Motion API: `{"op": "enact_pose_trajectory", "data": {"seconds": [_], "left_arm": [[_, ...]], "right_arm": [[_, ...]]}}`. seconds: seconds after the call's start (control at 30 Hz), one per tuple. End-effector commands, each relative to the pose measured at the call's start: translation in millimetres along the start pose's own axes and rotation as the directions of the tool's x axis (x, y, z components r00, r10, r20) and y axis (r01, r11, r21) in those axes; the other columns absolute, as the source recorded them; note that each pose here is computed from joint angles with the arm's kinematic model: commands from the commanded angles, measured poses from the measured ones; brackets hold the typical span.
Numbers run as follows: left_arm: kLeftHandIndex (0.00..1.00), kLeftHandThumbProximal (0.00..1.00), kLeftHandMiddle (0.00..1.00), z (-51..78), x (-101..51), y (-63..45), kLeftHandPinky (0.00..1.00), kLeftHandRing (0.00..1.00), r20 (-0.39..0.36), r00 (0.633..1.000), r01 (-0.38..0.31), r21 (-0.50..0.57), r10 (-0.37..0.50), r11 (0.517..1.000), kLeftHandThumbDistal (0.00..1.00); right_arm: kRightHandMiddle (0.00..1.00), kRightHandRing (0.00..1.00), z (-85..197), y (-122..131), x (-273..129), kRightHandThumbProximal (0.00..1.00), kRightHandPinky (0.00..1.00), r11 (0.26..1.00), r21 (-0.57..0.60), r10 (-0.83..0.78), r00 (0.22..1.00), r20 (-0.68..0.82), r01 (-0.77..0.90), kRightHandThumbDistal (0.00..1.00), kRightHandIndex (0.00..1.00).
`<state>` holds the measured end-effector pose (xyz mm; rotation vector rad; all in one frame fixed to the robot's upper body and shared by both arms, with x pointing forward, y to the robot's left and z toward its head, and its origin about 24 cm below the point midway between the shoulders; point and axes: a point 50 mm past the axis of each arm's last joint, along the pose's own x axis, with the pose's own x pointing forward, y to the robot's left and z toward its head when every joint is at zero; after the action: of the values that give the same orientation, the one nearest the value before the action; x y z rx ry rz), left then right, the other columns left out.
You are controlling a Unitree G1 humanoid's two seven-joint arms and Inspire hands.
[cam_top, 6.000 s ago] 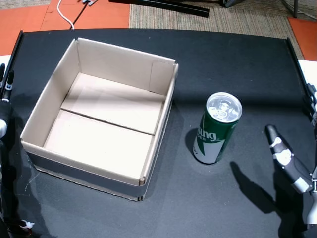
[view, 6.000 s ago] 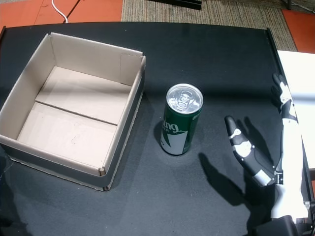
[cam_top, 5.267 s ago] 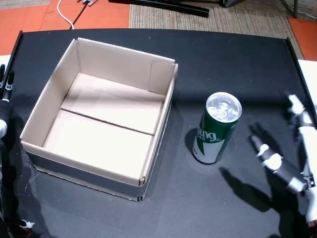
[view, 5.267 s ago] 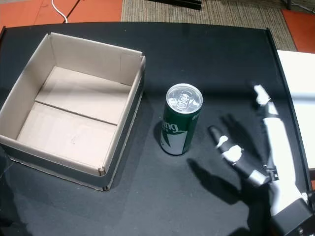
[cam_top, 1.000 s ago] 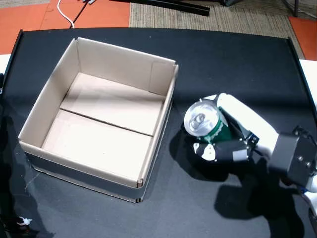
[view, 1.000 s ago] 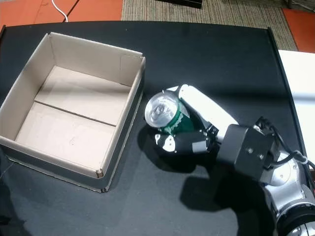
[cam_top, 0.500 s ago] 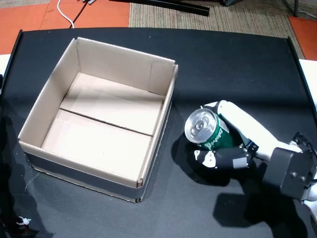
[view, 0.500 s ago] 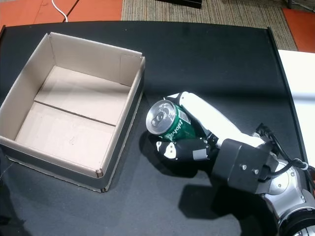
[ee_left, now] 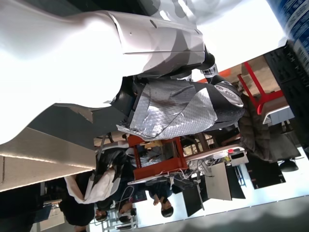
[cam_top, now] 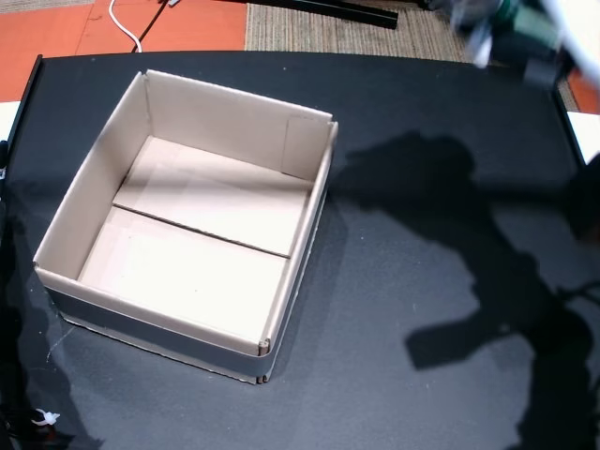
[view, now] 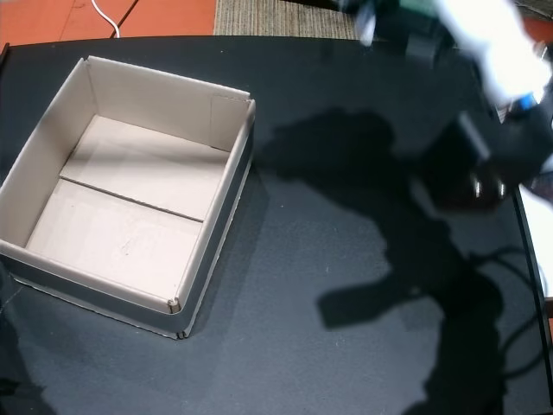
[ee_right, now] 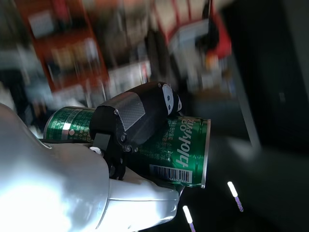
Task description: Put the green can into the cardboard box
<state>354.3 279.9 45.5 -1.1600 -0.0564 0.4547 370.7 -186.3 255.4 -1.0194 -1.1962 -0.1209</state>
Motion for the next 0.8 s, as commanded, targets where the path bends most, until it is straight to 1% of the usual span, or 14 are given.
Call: {"op": "enact_pose_trajectory", "data": {"seconds": [0.0, 0.1, 0.13, 0.23, 0.37, 0.43, 0.47, 0.5, 0.53, 0.57, 0.6, 0.63, 0.73, 0.77], "left_arm": [[0.32, 0.85, 0.36, -4.4, 0.0, -2.2, 0.76, 0.48, -0.007, 1.0, 0.006, 0.024, -0.006, 1.0, 0.0], [0.37, 0.86, 0.39, -6.0, 0.2, -3.7, 0.79, 0.5, -0.007, 1.0, 0.002, 0.031, -0.002, 1.0, 0.0], [0.38, 0.87, 0.39, -6.4, 0.0, -3.7, 0.79, 0.5, -0.008, 1.0, 0.007, 0.03, -0.007, 1.0, 0.0], [0.37, 0.88, 0.38, -7.2, -0.3, -3.3, 0.79, 0.5, -0.01, 1.0, 0.016, 0.028, -0.016, 0.999, 0.0], [0.35, 0.88, 0.4, -8.5, -0.3, -4.1, 0.79, 0.49, -0.01, 1.0, 0.015, 0.034, -0.015, 0.999, 0.0], [0.35, 0.89, 0.39, -9.4, -0.5, -4.4, 0.79, 0.49, -0.011, 1.0, 0.02, 0.04, -0.02, 0.999, 0.0], [0.35, 0.89, 0.39, -9.7, -0.6, -4.4, 0.78, 0.48, -0.013, 1.0, 0.023, 0.041, -0.022, 0.999, 0.0], [0.34, 0.89, 0.39, -10.1, -0.6, -4.4, 0.78, 0.49, -0.014, 1.0, 0.025, 0.039, -0.024, 0.999, 0.0], [0.33, 0.89, 0.39, -10.5, -0.8, -4.3, 0.77, 0.49, -0.016, 0.999, 0.028, 0.037, -0.028, 0.999, 0.0], [0.33, 0.89, 0.39, -10.9, -0.9, -4.1, 0.77, 0.5, -0.017, 0.999, 0.031, 0.037, -0.03, 0.999, 0.0], [0.33, 0.89, 0.38, -11.4, -1.0, -4.1, 0.76, 0.49, -0.017, 0.999, 0.029, 0.036, -0.029, 0.999, 0.0], [0.32, 0.88, 0.37, -12.0, -1.1, -4.1, 0.75, 0.48, -0.017, 1.0, 0.025, 0.034, -0.025, 0.999, 0.0], [0.33, 0.85, 0.36, -13.8, -1.4, -3.9, 0.76, 0.47, -0.018, 1.0, 0.024, 0.029, -0.023, 0.999, 0.0], [0.34, 0.85, 0.37, -14.3, -1.6, -3.6, 0.76, 0.47, -0.022, 0.999, 0.029, 0.027, -0.028, 0.999, 0.0]], "right_arm": [[0.0, 0.0, 9, -40, 49, 0.21, 0.19, 0.966, -0.09, -0.227, 0.964, 0.14, 0.241, 0.44, 0.0], [0.0, 0.0, 15, -51, 67, 0.27, 0.21, 0.941, -0.095, -0.307, 0.936, 0.175, 0.326, 0.34, 0.0], [0.0, 0.0, 17, -52, 72, 0.28, 0.21, 0.937, -0.077, -0.325, 0.931, 0.169, 0.341, 0.36, 0.0], [0.0, 0.0, 25, -54, 86, 0.23, 0.21, 0.935, -0.02, -0.347, 0.922, 0.169, 0.355, 0.45, 0.0], [0.0, 0.0, 36, -49, 101, 0.19, 0.2, 0.952, -0.002, -0.3, 0.936, 0.184, 0.305, 0.48, 0.0], [0.0, 0.0, 42, -43, 108, 0.15, 0.22, 0.966, 0.023, -0.258, 0.949, 0.181, 0.258, 0.44, 0.0], [0.0, 0.0, 46, -39, 111, 0.14, 0.23, 0.972, 0.039, -0.236, 0.955, 0.18, 0.233, 0.42, 0.0], [0.0, 0.0, 51, -34, 115, 0.11, 0.23, 0.977, 0.058, -0.213, 0.96, 0.184, 0.206, 0.43, 0.0], [0.0, 0.0, 56, -28, 118, 0.11, 0.24, 0.981, 0.073, -0.19, 0.963, 0.19, 0.179, 0.43, 0.0], [0.0, 0.0, 61, -23, 121, 0.13, 0.24, 0.983, 0.085, -0.174, 0.965, 0.194, 0.16, 0.44, 0.0], [0.0, 0.0, 68, -15, 124, 0.17, 0.25, 0.987, 0.106, -0.144, 0.969, 0.201, 0.124, 0.43, 0.0], [0.0, 0.0, 76, -7, 127, 0.17, 0.26, 0.988, 0.128, -0.113, 0.971, 0.21, 0.087, 0.42, 0.0], [0.0, 0.02, 102, 19, 133, 0.07, 0.29, 0.983, 0.179, 0.0, 0.965, 0.261, -0.049, 0.42, 0.0], [0.03, 0.06, 112, 29, 135, 0.08, 0.29, 0.977, 0.185, 0.05, 0.957, 0.287, -0.107, 0.41, 0.02]]}}
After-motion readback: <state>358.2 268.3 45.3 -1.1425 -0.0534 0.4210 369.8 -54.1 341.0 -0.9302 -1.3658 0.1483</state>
